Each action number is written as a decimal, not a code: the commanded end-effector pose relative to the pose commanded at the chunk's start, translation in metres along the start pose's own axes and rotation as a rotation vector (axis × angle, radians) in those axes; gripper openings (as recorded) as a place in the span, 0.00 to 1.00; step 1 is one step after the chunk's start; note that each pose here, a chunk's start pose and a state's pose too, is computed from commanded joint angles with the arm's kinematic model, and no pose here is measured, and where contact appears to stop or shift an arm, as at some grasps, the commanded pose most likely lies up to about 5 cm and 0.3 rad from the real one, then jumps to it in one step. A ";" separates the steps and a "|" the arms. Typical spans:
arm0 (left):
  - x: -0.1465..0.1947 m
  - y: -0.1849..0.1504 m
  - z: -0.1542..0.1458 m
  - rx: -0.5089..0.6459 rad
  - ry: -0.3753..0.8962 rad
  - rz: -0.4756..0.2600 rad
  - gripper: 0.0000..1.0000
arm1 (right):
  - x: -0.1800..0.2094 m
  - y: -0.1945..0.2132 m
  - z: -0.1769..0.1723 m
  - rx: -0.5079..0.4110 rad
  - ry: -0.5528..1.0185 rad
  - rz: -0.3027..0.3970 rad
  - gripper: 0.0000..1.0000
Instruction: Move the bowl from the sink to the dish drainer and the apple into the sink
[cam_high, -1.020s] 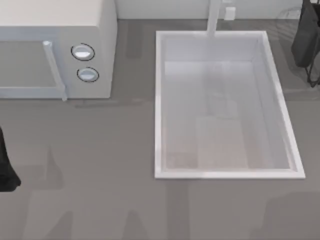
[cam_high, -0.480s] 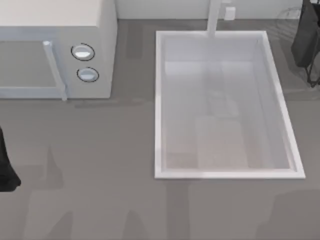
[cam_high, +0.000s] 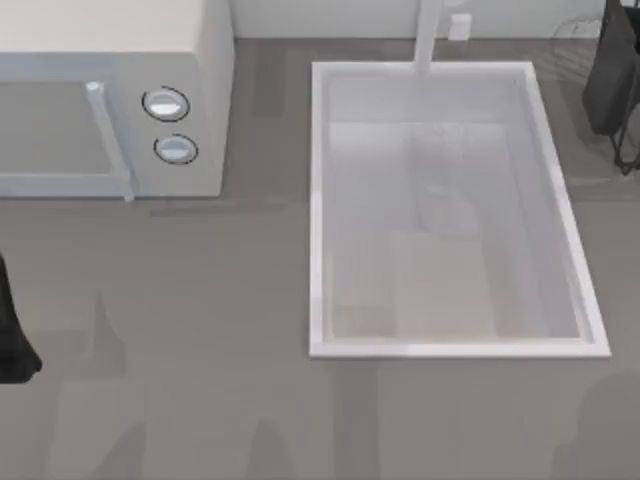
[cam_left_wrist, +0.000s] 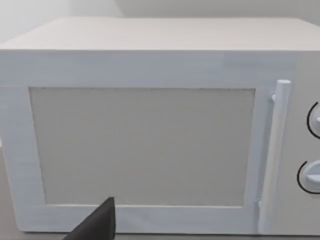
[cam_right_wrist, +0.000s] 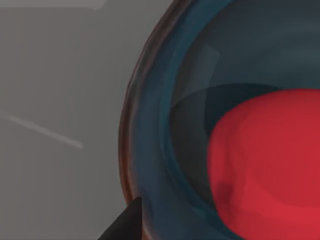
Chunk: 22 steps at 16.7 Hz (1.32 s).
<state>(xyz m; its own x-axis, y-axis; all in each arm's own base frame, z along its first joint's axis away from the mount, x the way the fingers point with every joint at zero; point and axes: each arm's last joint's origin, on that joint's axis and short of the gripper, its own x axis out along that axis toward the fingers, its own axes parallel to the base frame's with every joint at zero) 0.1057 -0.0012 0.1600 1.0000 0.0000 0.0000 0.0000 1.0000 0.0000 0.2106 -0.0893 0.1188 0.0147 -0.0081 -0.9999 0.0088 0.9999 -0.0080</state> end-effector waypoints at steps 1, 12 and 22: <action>0.000 0.000 0.000 0.000 0.000 0.000 1.00 | 0.008 0.001 -0.002 0.000 0.004 0.002 1.00; 0.000 0.000 0.000 0.000 0.000 0.000 1.00 | 0.020 0.002 -0.005 0.001 0.015 0.008 0.62; 0.000 0.000 0.000 0.000 0.000 0.000 1.00 | 0.020 0.002 -0.005 0.001 0.015 0.008 0.00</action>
<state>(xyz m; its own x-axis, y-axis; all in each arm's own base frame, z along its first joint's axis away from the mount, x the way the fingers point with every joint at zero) 0.1057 -0.0012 0.1600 1.0000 0.0000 0.0000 0.0000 1.0000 0.0000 0.2058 -0.0875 0.0990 0.0000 0.0000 -1.0000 0.0100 1.0000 0.0000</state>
